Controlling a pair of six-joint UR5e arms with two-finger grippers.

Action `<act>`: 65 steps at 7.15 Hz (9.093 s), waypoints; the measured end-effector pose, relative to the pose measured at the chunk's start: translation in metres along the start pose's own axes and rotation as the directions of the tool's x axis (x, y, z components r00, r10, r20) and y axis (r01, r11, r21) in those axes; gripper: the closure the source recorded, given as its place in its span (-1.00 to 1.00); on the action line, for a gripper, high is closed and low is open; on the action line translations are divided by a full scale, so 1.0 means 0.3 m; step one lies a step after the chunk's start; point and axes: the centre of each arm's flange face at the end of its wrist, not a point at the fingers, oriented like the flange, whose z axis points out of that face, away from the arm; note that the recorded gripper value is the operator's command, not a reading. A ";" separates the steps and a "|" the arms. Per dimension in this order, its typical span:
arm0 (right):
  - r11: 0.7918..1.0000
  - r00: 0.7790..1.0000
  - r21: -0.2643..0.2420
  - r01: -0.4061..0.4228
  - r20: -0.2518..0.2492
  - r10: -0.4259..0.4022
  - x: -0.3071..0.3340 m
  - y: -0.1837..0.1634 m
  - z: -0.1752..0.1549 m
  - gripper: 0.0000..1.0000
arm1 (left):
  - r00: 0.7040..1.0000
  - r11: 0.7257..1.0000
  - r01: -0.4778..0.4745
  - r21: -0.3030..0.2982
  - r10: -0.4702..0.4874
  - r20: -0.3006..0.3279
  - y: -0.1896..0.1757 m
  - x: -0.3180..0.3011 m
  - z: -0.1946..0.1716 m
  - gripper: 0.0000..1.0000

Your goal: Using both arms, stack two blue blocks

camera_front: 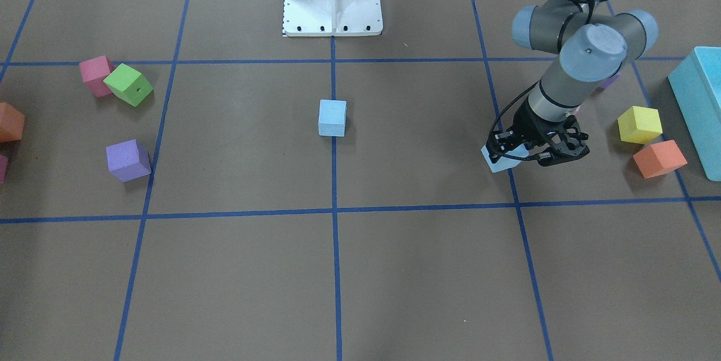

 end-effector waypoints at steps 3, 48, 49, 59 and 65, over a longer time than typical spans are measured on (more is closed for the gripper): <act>1.000 1.000 -0.002 -0.015 0.000 0.015 0.045 0.021 0.023 -1.00 | 0.989 0.991 -0.133 0.030 0.135 -0.056 0.178 0.435 -0.078 -0.25; 0.998 0.998 -0.024 -0.052 -0.019 0.052 0.088 0.038 0.069 -1.00 | 0.921 0.925 -0.378 0.036 0.380 -0.088 0.241 0.752 -0.504 -0.96; 0.998 0.998 -0.023 -0.052 -0.019 0.052 0.087 0.040 0.070 -1.00 | 0.907 0.909 -0.413 0.045 0.416 -0.069 0.077 0.531 -0.597 -0.96; 0.997 0.997 0.031 -0.075 -0.020 0.076 -0.025 0.007 0.002 -1.00 | 0.861 0.861 -0.508 -0.026 0.509 0.028 -0.624 -1.274 -0.576 -0.96; 0.998 1.000 0.065 -0.011 -0.028 0.013 -0.058 -0.009 0.033 -1.00 | 0.863 0.863 -0.504 -0.029 0.504 0.031 -0.643 -1.397 -0.492 -0.96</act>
